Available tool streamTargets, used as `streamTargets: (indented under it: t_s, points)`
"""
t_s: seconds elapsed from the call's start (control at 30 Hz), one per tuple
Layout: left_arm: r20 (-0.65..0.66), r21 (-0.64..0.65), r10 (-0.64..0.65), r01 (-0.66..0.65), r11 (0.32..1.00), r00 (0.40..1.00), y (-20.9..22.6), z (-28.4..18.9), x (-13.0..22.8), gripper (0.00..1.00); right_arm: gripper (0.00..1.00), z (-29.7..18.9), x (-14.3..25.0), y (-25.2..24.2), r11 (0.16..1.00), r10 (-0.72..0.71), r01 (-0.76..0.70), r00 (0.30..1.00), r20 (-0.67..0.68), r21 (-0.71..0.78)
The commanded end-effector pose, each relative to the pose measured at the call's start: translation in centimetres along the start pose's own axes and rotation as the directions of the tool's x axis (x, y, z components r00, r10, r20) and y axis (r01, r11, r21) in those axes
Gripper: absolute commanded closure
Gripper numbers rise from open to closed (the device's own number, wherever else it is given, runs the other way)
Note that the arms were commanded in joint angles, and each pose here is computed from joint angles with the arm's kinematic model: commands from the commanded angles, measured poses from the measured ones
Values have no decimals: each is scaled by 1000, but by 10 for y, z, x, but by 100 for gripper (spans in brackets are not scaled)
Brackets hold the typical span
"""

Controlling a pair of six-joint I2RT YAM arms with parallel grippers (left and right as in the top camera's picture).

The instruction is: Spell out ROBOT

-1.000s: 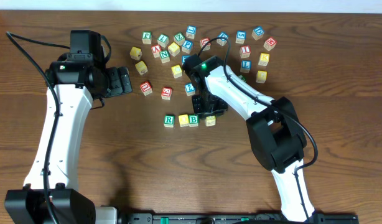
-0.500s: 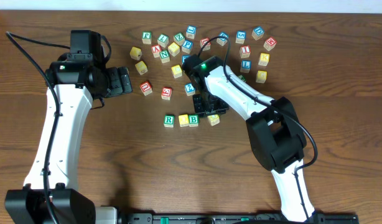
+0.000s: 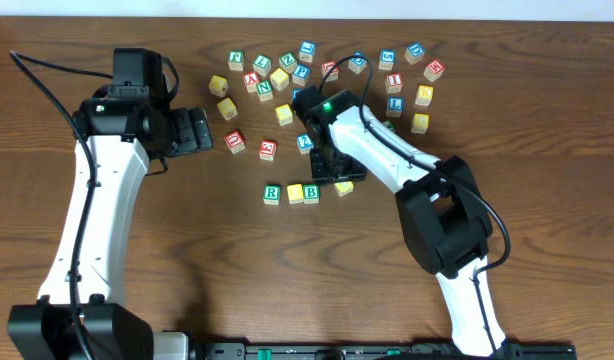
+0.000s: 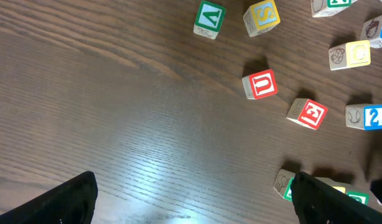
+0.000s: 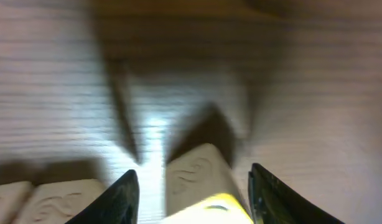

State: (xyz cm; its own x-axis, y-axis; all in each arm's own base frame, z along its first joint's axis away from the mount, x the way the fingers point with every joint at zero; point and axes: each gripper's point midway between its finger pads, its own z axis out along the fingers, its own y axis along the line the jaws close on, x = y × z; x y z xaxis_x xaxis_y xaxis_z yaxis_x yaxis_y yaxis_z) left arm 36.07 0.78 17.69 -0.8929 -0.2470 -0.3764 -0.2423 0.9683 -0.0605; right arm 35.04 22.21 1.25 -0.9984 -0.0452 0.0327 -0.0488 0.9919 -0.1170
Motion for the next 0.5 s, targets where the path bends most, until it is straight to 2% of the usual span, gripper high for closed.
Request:
streamTargets:
  t_s: [0.0, 0.17, 0.27, 0.4, 0.47]
  points:
    - [23, -5, 11, -11, 1000, 1000, 1, -6, -6, 2, 45, -5, -2, -10, 996, 63, -65, 997, 34, 59]
    - [23, -4, 11, -11, 1000, 1000, 1, -6, -6, 2, 45, -5, -4, -11, 995, 62, -65, 997, 48, 69]
    - [23, -5, 11, -11, 1000, 1000, 1, -6, -6, 2, 48, -7, -6, -7, 999, 11, -14, 999, 48, 48]
    - [23, -5, 11, -11, 1000, 1000, 1, -6, -6, 3, 47, -31, -31, -1, 995, -97, 97, 987, 131, 5]
    - [23, -5, 11, -11, 1000, 1000, 1, -6, -6, 2, 43, -75, -67, 6, 984, -139, 162, 956, 257, -68]
